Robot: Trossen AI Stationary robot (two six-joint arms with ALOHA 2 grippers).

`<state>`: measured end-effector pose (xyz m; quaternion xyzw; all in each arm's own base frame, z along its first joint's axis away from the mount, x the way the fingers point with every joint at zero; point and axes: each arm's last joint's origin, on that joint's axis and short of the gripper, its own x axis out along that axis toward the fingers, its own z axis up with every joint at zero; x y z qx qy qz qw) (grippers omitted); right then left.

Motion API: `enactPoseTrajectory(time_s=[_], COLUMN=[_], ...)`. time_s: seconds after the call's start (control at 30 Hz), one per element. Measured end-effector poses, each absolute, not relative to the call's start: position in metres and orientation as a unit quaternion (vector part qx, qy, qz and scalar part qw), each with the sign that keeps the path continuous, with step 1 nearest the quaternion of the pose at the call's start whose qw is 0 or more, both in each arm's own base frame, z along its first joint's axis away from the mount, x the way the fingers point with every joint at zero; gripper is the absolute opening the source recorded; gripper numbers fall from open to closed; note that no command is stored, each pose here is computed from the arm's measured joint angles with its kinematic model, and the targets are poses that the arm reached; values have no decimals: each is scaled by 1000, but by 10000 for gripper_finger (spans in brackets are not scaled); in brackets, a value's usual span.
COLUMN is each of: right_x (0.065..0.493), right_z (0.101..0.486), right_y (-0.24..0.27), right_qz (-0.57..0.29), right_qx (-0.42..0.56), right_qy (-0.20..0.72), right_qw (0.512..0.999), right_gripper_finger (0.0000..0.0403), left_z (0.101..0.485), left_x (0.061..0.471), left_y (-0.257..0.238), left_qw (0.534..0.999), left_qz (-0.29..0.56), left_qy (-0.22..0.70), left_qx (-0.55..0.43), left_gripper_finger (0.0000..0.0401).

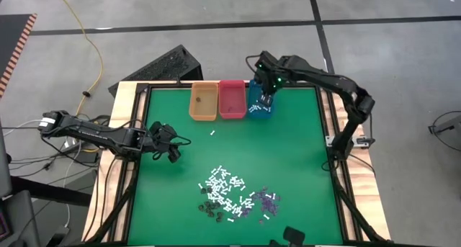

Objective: Sort Halloween decoration
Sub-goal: Put the white bone toy into the blue bin

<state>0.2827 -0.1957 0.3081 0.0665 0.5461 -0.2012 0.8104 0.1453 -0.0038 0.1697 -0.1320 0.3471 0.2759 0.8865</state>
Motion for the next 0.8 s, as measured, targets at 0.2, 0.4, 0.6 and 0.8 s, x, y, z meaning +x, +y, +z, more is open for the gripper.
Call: enactPoseTrajectory(time_s=[0.2,0.4,0.6,0.8], right_x=[292,298,297,291], right_z=[278,255,253,265], right_y=[-217,-226,-231,-223], right_qz=[-205,-202,-207,-170], right_qx=[91,103,103,121], right_qy=[570,595,596,586], right_qw=[790,771,769,783], right_gripper_finger=[24,66,105,122], left_z=[170,170,170,170], left_x=[145,145,145,145], left_y=[-4,-4,-4,-4], left_qw=[887,887,887,887], left_qz=[276,272,272,272], left_qy=[347,349,349,349], left_qx=[-132,-134,-134,-134], left_gripper_finger=[179,179,179,179])
